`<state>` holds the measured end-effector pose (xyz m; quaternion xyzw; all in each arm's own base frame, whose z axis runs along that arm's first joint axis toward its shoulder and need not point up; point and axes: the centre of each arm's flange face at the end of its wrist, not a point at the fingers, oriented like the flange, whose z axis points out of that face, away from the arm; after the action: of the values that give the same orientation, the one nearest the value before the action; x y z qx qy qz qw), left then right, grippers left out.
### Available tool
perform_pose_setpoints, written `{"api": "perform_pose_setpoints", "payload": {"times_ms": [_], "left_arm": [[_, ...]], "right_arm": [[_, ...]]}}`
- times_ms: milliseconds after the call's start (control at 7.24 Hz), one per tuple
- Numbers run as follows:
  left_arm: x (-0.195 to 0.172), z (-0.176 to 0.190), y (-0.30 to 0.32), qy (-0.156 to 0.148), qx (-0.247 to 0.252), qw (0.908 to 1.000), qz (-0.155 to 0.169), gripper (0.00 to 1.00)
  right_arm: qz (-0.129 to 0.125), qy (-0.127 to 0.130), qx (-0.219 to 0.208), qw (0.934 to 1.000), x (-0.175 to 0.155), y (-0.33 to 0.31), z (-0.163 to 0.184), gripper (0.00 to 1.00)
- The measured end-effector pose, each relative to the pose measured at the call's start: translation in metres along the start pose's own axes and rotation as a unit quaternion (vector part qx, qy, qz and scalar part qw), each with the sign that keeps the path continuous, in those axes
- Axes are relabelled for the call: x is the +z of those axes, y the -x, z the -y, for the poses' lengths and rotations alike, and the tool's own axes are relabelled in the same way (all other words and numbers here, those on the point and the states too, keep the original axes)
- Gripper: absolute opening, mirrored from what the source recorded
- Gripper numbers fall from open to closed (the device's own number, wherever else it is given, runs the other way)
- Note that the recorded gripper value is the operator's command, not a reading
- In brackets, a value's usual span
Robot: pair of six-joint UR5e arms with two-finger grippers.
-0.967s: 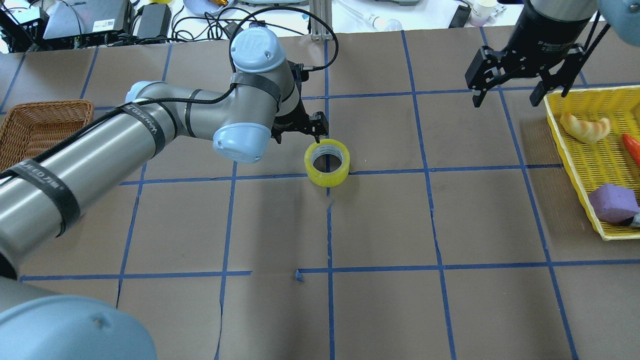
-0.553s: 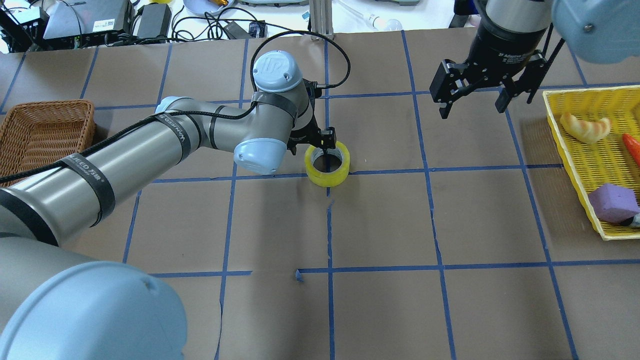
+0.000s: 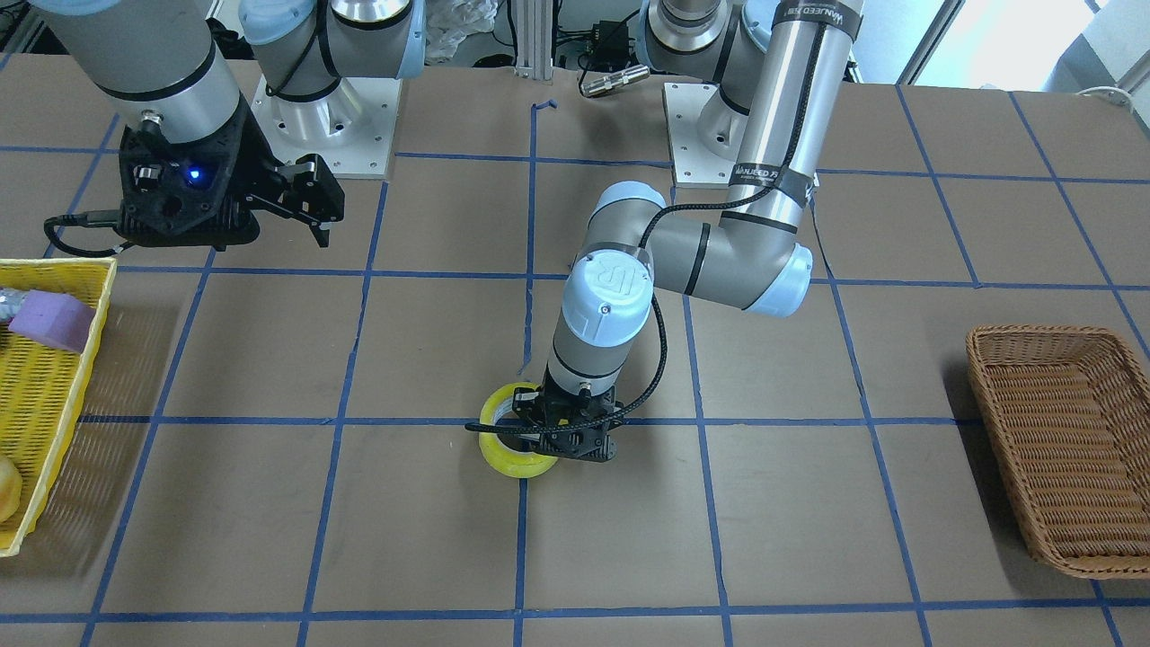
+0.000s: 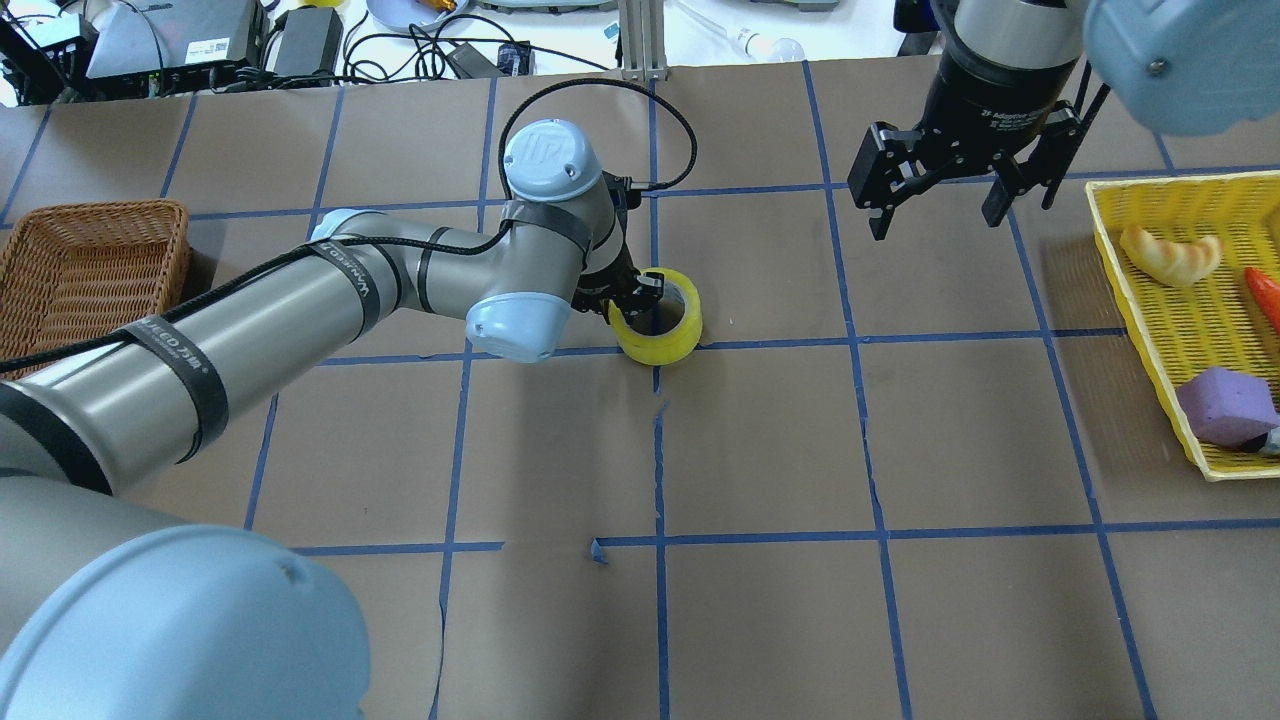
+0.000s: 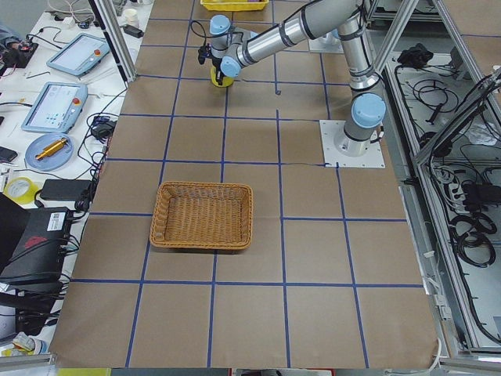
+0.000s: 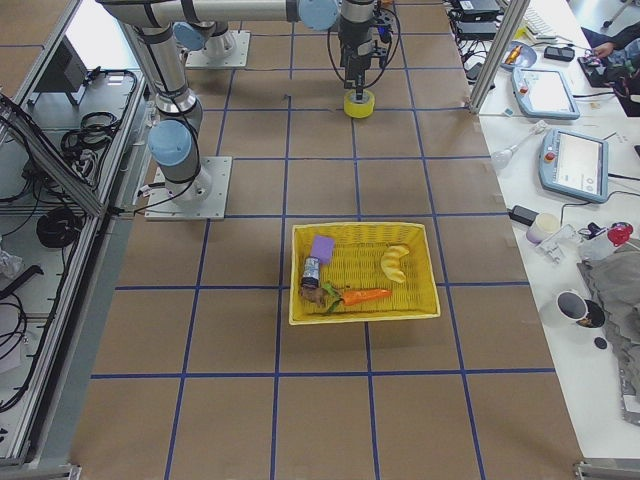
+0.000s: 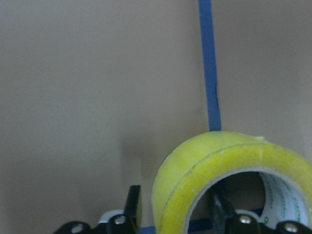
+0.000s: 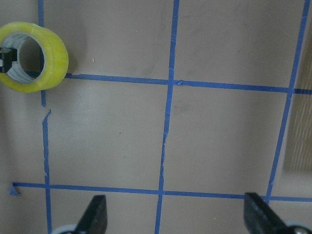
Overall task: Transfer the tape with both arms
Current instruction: 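Carry the tape roll with the left gripper into the wicker basket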
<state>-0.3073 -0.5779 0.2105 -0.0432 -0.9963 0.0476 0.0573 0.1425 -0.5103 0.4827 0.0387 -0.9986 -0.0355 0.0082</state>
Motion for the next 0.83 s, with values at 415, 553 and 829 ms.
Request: {"api": "perform_pose_setpoints", "payload": {"times_ms": [415, 553, 829], "left_arm": [[-0.098, 0.039, 0.104, -0.009, -0.03, 0.9995, 0.003, 0.0], [-0.133, 0.049, 0.156, -0.01, -0.041, 0.9991, 0.009, 0.0], [-0.187, 0.048, 0.282, -0.007, -0.015, 0.9995, 0.027, 0.0]], "right_arm": [[0.0, -0.004, 0.0, 1.0, -0.004, 0.0, -0.003, 1.0], [0.001, -0.006, 0.001, 1.0, -0.005, 0.0, -0.004, 1.0], [0.006, -0.015, 0.0, 0.9999, -0.008, -0.002, -0.003, 1.0]]}}
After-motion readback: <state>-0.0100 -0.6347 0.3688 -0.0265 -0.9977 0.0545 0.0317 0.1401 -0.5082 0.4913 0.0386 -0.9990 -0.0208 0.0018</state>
